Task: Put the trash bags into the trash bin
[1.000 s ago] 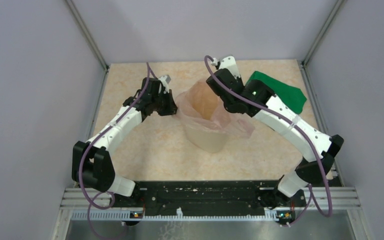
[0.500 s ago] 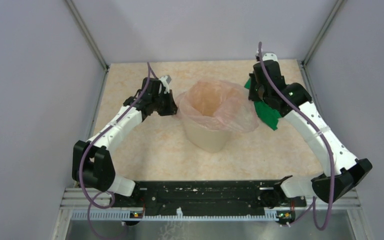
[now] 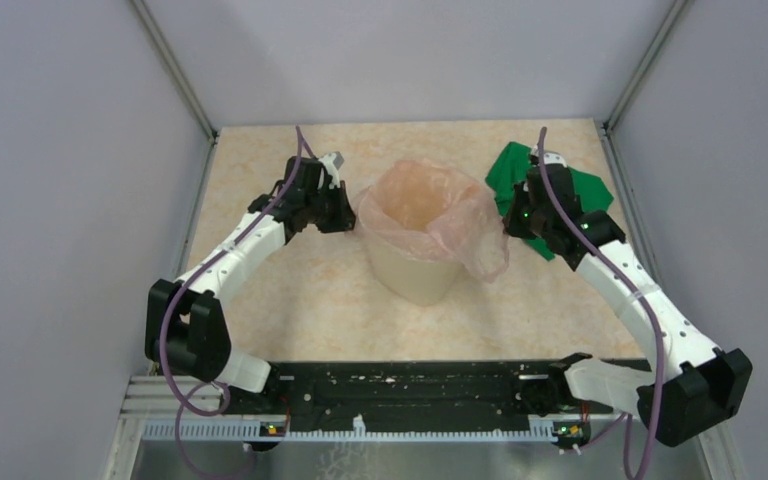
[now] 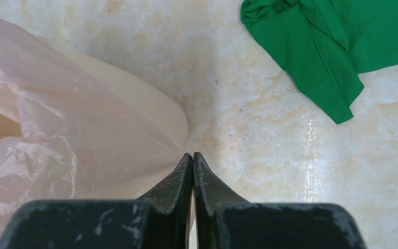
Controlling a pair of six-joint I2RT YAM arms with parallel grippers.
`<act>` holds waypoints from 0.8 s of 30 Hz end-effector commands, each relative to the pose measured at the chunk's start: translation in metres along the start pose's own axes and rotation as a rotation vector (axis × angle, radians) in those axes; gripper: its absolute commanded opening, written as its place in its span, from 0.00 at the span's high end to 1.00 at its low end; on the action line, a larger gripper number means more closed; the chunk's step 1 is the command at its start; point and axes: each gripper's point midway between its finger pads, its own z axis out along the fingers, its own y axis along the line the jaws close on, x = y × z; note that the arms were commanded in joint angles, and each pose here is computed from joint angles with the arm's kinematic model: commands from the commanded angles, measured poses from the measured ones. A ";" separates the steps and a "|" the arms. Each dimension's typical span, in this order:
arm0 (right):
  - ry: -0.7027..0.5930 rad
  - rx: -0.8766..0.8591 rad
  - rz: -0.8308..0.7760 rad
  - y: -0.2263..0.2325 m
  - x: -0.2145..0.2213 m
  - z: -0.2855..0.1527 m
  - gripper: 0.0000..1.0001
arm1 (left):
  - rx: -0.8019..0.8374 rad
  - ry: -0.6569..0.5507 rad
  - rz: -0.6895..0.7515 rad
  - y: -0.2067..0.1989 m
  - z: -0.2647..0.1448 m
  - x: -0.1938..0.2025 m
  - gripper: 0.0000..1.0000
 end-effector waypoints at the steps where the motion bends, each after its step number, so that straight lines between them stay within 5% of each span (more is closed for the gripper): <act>1: -0.107 -0.090 0.064 0.012 -0.025 -0.016 0.97 | -0.003 -0.014 0.011 0.002 -0.003 0.001 1.00; 4: -0.118 -0.068 0.062 0.008 -0.030 -0.026 0.87 | -0.001 -0.016 0.010 0.002 -0.003 0.001 1.00; 11: -0.162 -0.030 0.070 -0.006 -0.037 -0.067 0.41 | 0.004 -0.019 0.015 0.001 -0.004 0.000 1.00; 24: -0.129 -0.131 0.082 -0.004 -0.010 -0.104 0.21 | 0.023 -0.026 0.023 -0.004 -0.006 -0.004 1.00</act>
